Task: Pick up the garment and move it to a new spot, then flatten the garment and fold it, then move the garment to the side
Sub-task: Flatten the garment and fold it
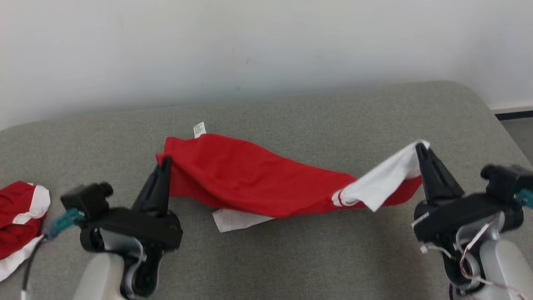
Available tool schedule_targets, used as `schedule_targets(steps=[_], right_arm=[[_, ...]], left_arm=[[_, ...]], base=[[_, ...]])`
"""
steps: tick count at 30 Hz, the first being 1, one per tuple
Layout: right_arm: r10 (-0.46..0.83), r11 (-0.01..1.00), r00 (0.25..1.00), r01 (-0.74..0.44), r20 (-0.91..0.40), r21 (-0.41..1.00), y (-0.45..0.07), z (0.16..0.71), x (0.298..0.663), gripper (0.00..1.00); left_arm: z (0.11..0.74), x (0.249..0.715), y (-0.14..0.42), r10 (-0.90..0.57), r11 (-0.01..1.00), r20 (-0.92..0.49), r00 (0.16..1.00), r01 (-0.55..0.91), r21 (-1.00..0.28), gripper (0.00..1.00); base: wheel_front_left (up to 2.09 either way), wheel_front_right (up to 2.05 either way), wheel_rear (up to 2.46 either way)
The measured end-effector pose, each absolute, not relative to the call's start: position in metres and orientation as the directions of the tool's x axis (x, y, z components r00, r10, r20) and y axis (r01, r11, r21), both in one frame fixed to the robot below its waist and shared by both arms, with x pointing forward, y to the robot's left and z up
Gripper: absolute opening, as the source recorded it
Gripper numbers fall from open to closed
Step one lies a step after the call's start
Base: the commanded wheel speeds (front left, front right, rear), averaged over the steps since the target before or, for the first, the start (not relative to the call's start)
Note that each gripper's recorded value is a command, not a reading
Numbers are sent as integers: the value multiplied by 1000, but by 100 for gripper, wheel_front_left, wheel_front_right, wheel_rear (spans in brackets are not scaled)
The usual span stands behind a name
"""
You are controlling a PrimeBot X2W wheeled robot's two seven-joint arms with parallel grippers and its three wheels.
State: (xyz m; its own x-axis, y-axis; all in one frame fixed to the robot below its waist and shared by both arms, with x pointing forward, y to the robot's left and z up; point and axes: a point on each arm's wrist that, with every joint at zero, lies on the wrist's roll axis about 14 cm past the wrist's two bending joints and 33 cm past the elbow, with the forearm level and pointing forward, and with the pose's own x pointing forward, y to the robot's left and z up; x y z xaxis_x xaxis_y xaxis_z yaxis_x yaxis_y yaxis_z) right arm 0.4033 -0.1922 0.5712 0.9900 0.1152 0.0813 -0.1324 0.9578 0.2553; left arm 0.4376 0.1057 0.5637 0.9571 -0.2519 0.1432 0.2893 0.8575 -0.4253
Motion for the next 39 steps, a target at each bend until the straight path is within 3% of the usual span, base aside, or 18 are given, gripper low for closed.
schedule_targets(steps=[3, 4, 10, 15, 20, 27, 33, 39], right_arm=[[212, 941, 969, -237, 128, 240, -172, 611, 437, 0], [225, 923, 962, -262, 157, 282, -167, 625, 449, 0], [336, 923, 920, -364, 201, 123, -138, 687, 521, 0], [273, 940, 925, -315, 263, 133, -151, 711, 585, 0], [138, 943, 875, -260, 465, 209, -178, 755, 630, 0], [9, 966, 768, -173, 640, 194, -210, 784, 658, 0], [-20, 977, 713, -134, 701, 164, -225, 792, 662, 0], [39, 986, 829, -123, 558, 113, -212, 694, 688, 0]], left_arm=[[599, 471, 104, -278, 775, 181, 943, 331, -538, 0], [610, 481, 104, -285, 764, 196, 938, 345, -545, 0], [685, 553, 121, -272, 775, 302, 914, 394, -494, 0], [730, 607, 139, -171, 804, 435, 884, 380, -457, 0], [754, 646, 154, -103, 849, 569, 816, 370, -376, 0], [753, 676, 176, 4, 850, 691, 723, 361, -383, 0], [718, 694, 171, 1, 836, 675, 738, 370, -406, 0], [616, 712, 161, -25, 824, 512, 859, 308, -476, 0]], base=[[0, 0, 0], [0, 0, 0], [0, 0, 0], [0, 0, 0], [0, 0, 0], [0, 0, 0], [0, 0, 0], [0, 0, 0]])
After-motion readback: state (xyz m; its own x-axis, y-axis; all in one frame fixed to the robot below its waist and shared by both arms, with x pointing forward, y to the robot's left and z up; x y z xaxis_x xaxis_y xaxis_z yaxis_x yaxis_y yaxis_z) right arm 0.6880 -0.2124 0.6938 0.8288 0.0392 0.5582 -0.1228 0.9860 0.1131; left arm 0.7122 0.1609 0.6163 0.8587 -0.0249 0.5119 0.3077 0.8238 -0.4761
